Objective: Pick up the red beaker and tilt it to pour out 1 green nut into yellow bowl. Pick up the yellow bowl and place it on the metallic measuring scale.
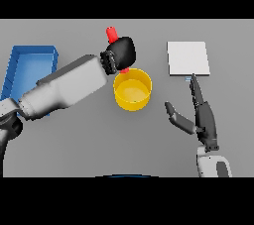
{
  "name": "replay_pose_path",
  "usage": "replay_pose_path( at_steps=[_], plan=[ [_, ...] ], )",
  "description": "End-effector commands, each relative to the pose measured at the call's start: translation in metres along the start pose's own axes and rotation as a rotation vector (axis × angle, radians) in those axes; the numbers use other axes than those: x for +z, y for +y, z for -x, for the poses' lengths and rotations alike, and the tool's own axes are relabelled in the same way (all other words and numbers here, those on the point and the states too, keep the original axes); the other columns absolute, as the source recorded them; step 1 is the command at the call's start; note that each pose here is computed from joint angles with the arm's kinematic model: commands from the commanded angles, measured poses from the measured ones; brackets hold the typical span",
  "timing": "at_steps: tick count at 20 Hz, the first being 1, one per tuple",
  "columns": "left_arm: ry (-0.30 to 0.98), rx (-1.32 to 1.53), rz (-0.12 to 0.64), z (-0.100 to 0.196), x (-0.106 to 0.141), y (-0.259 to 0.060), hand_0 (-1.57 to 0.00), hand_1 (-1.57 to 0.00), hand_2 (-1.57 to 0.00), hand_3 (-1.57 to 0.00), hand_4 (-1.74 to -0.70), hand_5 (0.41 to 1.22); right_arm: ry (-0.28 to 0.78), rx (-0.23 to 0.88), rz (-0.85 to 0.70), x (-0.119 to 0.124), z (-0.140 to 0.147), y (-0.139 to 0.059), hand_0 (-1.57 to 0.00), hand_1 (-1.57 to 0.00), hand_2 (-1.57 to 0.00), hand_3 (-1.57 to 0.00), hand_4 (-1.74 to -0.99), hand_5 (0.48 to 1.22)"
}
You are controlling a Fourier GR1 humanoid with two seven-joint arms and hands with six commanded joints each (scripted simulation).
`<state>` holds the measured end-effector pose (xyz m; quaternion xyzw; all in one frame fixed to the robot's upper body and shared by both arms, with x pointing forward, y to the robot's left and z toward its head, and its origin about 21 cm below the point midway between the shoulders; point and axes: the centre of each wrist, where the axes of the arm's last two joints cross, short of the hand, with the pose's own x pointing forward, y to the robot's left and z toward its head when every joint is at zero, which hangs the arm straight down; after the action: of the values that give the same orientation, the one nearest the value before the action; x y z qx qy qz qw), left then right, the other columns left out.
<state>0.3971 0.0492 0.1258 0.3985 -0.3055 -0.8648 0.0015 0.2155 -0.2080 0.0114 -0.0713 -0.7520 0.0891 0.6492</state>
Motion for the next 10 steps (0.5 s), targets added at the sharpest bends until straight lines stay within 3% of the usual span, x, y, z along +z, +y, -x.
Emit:
replay_pose_path(
  at_steps=[1,7,10],
  plan=[
    [-0.007,-0.03,-0.004,-0.003,-0.002,-0.003,-1.57,-1.57,-1.57,-1.57,-1.73,1.221,-0.023,0.01,-0.009,0.002,-0.001,-0.002,0.0,0.0,0.0,0.0,-1.132,0.573],
    [-0.002,-0.235,-0.012,0.004,-0.002,0.02,-1.57,-1.57,-1.57,-1.57,-1.73,1.221,-0.025,0.011,-0.002,0.001,0.001,-0.004,0.0,0.0,0.0,0.0,-1.128,0.575],
    [0.024,-0.328,-0.012,0.03,0.005,0.047,-1.57,-1.57,-1.57,-1.57,-1.73,1.221,-0.028,0.005,0.004,0.003,-0.002,-0.004,0.0,0.0,0.0,0.0,-1.137,0.568]
  ],
)
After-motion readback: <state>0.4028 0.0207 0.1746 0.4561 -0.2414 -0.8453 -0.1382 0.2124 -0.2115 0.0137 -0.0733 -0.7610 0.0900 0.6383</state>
